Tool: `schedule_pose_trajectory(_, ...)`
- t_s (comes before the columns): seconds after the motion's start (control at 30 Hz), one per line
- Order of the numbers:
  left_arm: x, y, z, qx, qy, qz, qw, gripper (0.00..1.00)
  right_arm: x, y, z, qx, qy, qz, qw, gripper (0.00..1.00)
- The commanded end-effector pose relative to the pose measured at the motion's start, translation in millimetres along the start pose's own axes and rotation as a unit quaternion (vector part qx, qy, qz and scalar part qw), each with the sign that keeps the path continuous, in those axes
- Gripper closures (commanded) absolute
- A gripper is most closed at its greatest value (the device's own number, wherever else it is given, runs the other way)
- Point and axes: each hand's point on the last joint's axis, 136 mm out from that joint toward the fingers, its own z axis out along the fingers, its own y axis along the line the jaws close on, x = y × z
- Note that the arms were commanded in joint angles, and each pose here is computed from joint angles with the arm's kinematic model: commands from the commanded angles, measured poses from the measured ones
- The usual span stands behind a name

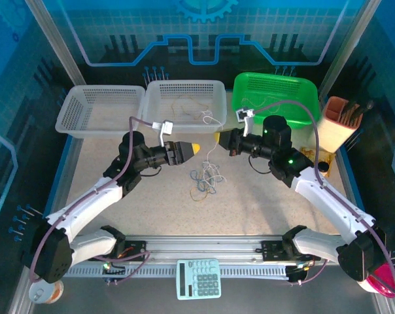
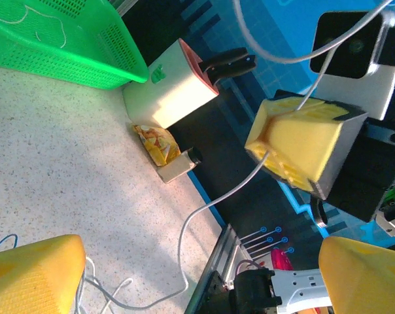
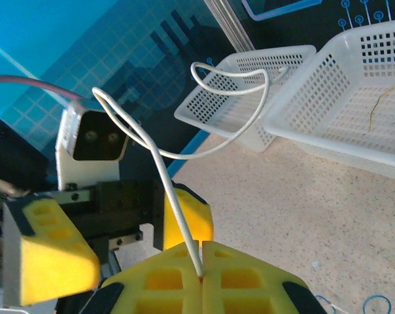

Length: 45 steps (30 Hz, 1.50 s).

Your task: Untangle the cables

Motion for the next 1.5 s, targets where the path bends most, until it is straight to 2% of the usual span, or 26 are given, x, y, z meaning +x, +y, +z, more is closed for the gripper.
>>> schedule_pose_trajectory(0.0, 9, 4, 8, 0.013, 0.020, 0.014, 1.000, 0.06, -19, 8, -2, -0.019, -0.031, 0.010, 0.999, 1.00)
schedule_pose_trajectory(0.17, 21, 15, 26, 0.009, 0.041, 0.010, 0.999, 0.07, -23, 12, -1, -0.030, -0.037, 0.020, 0.999, 1.00)
schedule_pose_trajectory(0.27, 33, 25, 37, 0.011, 0.058, 0.005, 0.998, 0.11, -29, 14, -2, -0.029, -0.045, 0.020, 0.998, 1.00)
schedule_pose_trajectory(0.33, 43, 35, 42, 0.006, 0.067, -0.002, 0.998, 0.18, -35, 13, -3, -0.024, -0.051, 0.020, 0.998, 1.00)
schedule_pose_trajectory(0.43, 57, 51, 45, -0.005, 0.078, -0.014, 0.997, 0.36, -45, 14, -4, -0.025, -0.063, 0.022, 0.997, 1.00)
schedule_pose_trajectory(0.53, 69, 67, 47, -0.018, 0.088, -0.025, 0.996, 0.49, -61, 19, -8, -0.036, -0.082, 0.025, 0.996, 1.00)
schedule_pose_trajectory(0.73, 89, 89, 49, -0.031, 0.101, -0.048, 0.993, 0.50, -94, 37, -20, -0.059, -0.117, 0.021, 0.991, 1.00)
schedule_pose_trajectory(0.83, 90, 93, 50, -0.028, 0.098, -0.056, 0.993, 0.56, -103, 44, -25, -0.064, -0.126, 0.014, 0.990, 1.00)
schedule_pose_trajectory(0.93, 90, 90, 50, -0.022, 0.093, -0.057, 0.994, 0.57, -106, 46, -28, -0.061, -0.130, 0.010, 0.990, 1.00)
schedule_pose_trajectory(1.23, 78, 69, 40, -0.001, 0.067, -0.038, 0.997, 0.46, -102, 36, -28, -0.051, -0.132, 0.015, 0.990, 1.00)
schedule_pose_trajectory(1.47, 71, 56, 33, 0.014, 0.050, -0.028, 0.998, 0.46, -100, 35, -27, -0.051, -0.131, 0.017, 0.990, 1.00)
